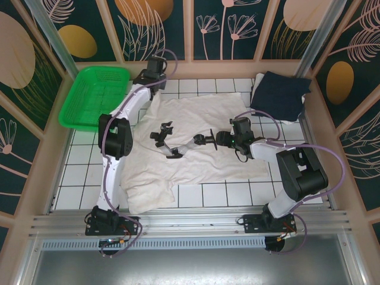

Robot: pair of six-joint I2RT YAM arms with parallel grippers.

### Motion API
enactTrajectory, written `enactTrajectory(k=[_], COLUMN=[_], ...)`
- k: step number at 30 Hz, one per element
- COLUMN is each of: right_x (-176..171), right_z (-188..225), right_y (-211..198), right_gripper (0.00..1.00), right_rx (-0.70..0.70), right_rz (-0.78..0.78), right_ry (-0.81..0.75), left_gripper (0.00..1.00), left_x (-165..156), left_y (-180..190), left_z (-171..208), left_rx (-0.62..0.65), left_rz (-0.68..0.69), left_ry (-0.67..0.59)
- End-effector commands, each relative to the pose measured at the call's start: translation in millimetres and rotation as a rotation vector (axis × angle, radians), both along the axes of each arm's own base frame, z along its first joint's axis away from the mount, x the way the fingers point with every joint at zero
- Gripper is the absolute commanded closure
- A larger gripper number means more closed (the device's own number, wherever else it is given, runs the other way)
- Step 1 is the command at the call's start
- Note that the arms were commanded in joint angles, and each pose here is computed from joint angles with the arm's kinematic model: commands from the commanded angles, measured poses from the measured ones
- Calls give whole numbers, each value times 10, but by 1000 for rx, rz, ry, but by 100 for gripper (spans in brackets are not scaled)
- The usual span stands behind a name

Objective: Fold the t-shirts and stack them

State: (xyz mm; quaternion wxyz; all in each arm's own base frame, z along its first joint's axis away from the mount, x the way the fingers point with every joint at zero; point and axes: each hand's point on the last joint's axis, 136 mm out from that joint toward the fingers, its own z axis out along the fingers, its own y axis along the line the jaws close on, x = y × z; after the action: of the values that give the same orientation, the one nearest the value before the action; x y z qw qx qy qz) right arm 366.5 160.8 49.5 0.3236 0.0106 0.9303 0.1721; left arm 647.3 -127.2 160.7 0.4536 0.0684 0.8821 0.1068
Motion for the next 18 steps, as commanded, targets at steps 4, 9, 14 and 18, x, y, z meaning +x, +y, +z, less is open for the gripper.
enactTrajectory(k=[4, 9, 14, 18], right_x=[-23, 40, 231, 341], right_z=[48, 86, 32, -49], right_y=[-35, -24, -11, -63], right_gripper=[32, 32, 32, 33], right_rx=[-16, -22, -43, -68], right_rz=[0, 5, 1, -27], right_ry=[2, -17, -19, -4], left_gripper=[62, 43, 34, 28], left_x=[52, -120, -646, -1078], left_y=[690, 794, 255, 109], left_z=[-14, 234, 6, -565], left_rx=[124, 88, -134, -185], left_rz=[241, 323, 131, 98], left_ry=[-28, -18, 98, 224])
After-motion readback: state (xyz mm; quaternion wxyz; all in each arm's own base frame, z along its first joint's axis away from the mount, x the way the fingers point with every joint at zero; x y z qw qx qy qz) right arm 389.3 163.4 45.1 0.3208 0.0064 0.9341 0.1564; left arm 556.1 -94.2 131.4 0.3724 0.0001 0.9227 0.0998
